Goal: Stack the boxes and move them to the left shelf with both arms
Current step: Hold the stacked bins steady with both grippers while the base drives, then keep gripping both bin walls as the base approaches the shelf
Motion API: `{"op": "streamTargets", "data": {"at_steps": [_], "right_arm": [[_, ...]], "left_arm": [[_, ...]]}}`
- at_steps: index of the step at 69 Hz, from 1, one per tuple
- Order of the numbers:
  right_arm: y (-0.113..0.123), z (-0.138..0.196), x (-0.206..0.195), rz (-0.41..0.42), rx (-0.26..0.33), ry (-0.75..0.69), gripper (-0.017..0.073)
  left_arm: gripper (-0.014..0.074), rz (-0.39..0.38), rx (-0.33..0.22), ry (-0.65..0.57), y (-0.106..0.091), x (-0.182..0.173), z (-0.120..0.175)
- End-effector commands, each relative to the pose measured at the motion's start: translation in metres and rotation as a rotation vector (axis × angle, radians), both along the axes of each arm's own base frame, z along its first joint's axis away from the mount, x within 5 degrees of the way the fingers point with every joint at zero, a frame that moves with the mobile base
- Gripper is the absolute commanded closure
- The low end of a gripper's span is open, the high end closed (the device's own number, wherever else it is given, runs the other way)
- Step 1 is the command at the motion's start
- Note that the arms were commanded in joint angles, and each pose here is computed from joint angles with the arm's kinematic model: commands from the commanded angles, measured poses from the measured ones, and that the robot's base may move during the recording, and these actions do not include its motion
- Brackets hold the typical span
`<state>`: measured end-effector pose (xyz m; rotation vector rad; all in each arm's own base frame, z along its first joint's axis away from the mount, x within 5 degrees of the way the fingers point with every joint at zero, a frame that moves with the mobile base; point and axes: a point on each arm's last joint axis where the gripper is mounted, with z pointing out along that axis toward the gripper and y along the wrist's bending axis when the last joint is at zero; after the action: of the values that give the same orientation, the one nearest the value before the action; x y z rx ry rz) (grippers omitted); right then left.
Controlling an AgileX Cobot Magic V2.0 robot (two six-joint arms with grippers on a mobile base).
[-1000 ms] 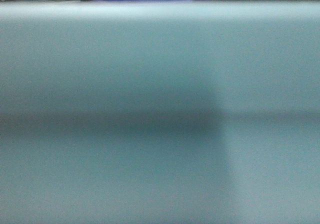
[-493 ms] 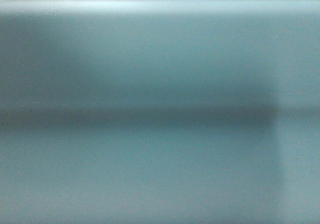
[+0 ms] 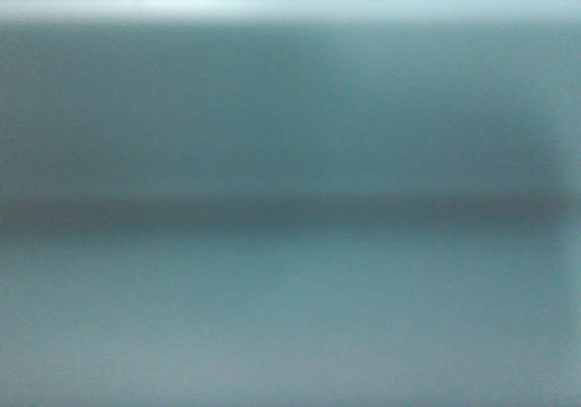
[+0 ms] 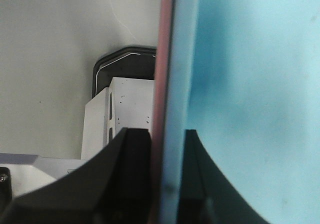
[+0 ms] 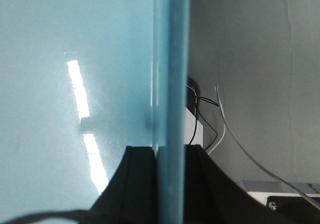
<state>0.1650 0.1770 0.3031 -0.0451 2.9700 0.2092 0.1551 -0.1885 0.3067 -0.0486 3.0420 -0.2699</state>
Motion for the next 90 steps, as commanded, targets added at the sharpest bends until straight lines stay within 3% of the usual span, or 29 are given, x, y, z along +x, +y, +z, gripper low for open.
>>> {"op": "streamTargets", "data": {"at_steps": [1,90], "right_arm": [[-0.0028,0.0164,-0.0025,0.010,0.030,-0.042,0.0503],[-0.0028,0.0164,-0.0025,0.010,0.030,-0.042,0.0503]], "left_arm": [[0.0603,0.000,-0.001,0.032,0.0067,-0.0107,0.0168],[0.0603,0.000,-0.001,0.032,0.0067,-0.0107,0.0168]]}}
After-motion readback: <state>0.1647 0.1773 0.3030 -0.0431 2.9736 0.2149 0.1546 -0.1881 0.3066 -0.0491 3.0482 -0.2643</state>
